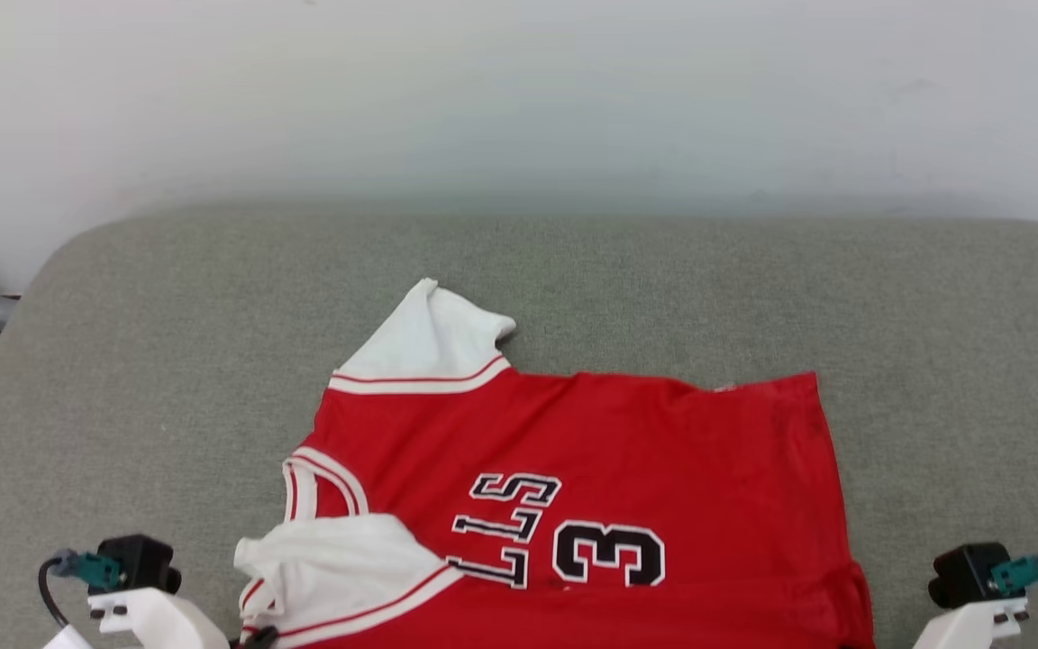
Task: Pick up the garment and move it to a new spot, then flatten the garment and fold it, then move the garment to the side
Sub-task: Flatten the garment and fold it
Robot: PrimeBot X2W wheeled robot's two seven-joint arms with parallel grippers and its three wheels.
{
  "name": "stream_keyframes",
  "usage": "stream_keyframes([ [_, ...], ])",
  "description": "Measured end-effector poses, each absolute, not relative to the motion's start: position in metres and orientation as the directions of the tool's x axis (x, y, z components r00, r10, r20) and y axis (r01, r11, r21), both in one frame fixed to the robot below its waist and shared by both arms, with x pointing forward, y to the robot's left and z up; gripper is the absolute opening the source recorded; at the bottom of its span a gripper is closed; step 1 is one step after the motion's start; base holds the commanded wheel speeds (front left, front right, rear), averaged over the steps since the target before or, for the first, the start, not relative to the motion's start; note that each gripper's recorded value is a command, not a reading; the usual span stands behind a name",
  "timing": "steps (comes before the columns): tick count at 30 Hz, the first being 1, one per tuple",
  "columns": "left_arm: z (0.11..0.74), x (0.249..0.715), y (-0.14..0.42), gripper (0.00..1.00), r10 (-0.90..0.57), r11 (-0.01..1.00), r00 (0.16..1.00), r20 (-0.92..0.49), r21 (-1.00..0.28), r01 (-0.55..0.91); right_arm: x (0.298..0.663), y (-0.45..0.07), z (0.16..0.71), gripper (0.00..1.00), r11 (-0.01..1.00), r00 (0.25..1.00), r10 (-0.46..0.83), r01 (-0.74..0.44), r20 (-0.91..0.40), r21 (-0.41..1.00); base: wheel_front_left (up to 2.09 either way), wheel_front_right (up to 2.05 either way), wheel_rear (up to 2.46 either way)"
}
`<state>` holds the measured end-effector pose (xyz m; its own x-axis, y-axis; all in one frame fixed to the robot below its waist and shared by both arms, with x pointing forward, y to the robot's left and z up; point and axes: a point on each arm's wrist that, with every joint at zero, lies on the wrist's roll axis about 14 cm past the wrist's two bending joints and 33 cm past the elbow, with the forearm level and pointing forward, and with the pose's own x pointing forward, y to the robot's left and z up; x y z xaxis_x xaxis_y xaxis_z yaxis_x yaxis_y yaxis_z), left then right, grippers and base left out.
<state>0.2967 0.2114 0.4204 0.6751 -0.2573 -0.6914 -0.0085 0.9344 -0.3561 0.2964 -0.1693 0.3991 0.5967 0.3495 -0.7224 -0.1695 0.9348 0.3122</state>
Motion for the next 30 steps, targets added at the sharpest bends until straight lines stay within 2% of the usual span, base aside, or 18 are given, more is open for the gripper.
stream_keyframes([
  [7,0.404,0.269,0.207,0.0,-0.266,0.92,0.628,-0.732,-0.388,-0.062,0.269,-0.168,0.39,0.0,0.934,0.571,0.342,-0.117,-0.746,0.339,0.0,0.0,0.0],
  [8,0.402,0.268,0.207,0.0,-0.264,0.919,0.627,-0.733,-0.388,-0.067,0.267,-0.168,0.388,0.04,0.933,0.573,0.34,-0.107,-0.746,0.343,0.0,0.0,0.0],
  [9,0.4,0.268,0.207,0.0,-0.258,0.919,0.628,-0.734,-0.387,-0.074,0.267,-0.167,0.387,0.4,0.933,0.577,0.337,-0.098,-0.744,0.347,0.0,0.0,0.0],
  [10,0.397,0.268,0.207,0.06,-0.255,0.916,0.628,-0.736,-0.391,-0.086,0.267,-0.167,0.386,1.0,0.932,0.584,0.334,-0.089,-0.74,0.35,0.0,0.0,0.0],
  [11,0.393,0.267,0.206,0.89,-0.252,0.913,0.625,-0.739,-0.395,-0.098,0.268,-0.168,0.385,1.0,0.933,0.592,0.328,-0.083,-0.736,0.349,0.0,0.0,0.0],
  [12,0.39,0.266,0.205,1.0,-0.252,0.913,0.621,-0.742,-0.395,-0.102,0.27,-0.169,0.386,1.0,0.936,0.607,0.318,-0.081,-0.728,0.342,0.0,0.0,0.0],
  [16,0.398,0.283,0.21,1.0,-0.229,0.923,0.675,-0.702,-0.377,-0.08,0.289,-0.183,0.4,1.0,0.959,0.727,0.242,-0.079,-0.642,0.272,0.0,0.0,0.0],
  [19,0.41,0.301,0.216,1.0,-0.2,0.939,0.729,-0.654,-0.342,-0.049,0.314,-0.193,0.428,1.0,0.97,0.841,0.186,-0.075,-0.507,0.231,0.0,0.0,0.0],
  [22,0.426,0.319,0.216,1.0,-0.188,0.949,0.783,-0.593,-0.314,-0.01,0.333,-0.202,0.458,1.0,0.979,0.924,0.133,-0.067,-0.359,0.19,0.0,0.0,0.0],
  [26,0.459,0.351,0.217,1.0,-0.161,0.966,0.876,-0.454,-0.252,0.047,0.353,-0.211,0.497,1.0,0.991,0.983,0.079,-0.059,-0.163,0.122,0.0,0.0,0.0],
  [30,0.482,0.379,0.212,1.0,-0.146,0.971,0.931,-0.335,-0.227,0.071,0.369,-0.212,0.531,1.0,0.995,0.998,0.055,-0.054,-0.011,0.079,0.0,0.0,0.0],
])
